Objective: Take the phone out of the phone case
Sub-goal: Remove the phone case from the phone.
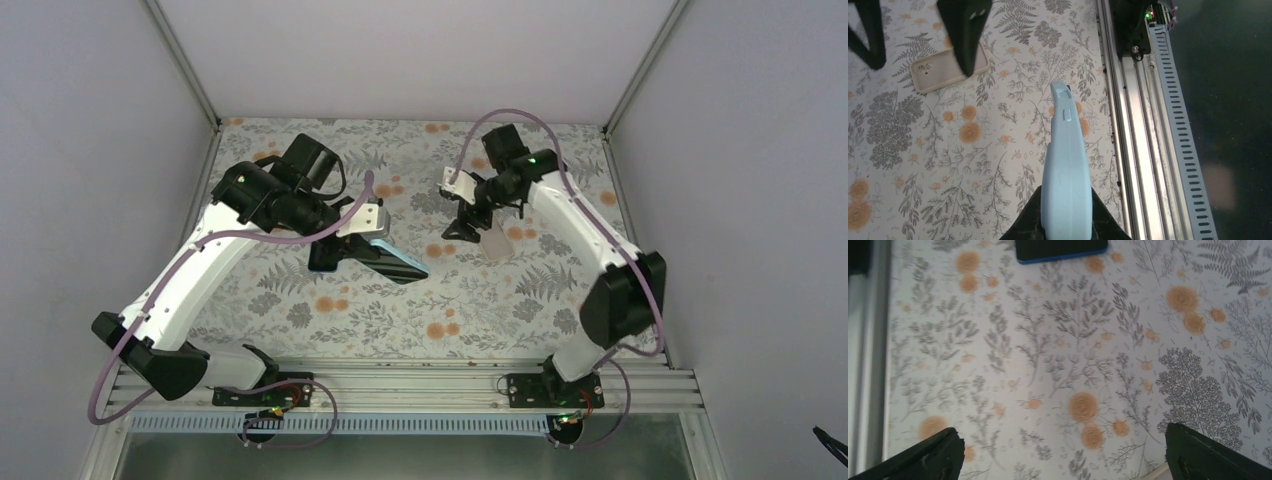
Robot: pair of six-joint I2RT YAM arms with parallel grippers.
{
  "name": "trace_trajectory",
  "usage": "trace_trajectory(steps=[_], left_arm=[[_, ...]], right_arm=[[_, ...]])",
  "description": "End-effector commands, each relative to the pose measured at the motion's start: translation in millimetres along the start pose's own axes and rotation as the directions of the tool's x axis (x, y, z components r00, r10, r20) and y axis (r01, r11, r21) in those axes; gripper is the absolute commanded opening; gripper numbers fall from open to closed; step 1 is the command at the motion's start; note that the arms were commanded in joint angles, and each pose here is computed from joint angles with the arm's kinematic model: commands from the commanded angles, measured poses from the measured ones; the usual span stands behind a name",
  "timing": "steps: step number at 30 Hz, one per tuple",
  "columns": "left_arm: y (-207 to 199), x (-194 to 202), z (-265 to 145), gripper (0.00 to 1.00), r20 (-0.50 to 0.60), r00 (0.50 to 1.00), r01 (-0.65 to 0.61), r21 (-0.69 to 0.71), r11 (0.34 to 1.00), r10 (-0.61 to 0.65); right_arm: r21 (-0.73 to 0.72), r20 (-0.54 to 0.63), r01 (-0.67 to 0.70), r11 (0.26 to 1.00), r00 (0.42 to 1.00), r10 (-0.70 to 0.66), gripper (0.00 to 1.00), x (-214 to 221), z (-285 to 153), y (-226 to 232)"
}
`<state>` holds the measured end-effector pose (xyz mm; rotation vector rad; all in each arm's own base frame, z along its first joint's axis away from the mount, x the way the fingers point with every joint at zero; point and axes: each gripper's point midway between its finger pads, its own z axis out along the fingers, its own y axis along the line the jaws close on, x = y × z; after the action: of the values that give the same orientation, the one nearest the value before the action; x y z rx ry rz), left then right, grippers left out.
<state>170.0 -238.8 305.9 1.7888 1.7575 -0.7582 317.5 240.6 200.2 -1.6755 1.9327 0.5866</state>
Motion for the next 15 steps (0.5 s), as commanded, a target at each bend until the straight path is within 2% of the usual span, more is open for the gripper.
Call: trace_trajectory(steps=[1, 8, 15], left_arm=[[4, -12, -5, 0.02, 0.055, 0.998, -0.040, 0.000, 0.999, 0.040], [9, -17, -4, 0.02, 0.091, 0.995, -0.046, 0.004, 0.999, 0.045], [11, -23, -4, 0.02, 0.112, 0.993, -0.044, 0.016, 0.999, 0.042]], right_arm=[[-0.039, 0.110, 0.066, 0.997, 0.992, -0.062, 1.00, -16, -35, 45], [-0.134, 0.191, 0.081, 0.988, 0.980, -0.055, 1.00, -27, -47, 87], [-0.153, 0.179, 0.061, 0.986, 0.983, -0.033, 1.00, -23, -30, 97]])
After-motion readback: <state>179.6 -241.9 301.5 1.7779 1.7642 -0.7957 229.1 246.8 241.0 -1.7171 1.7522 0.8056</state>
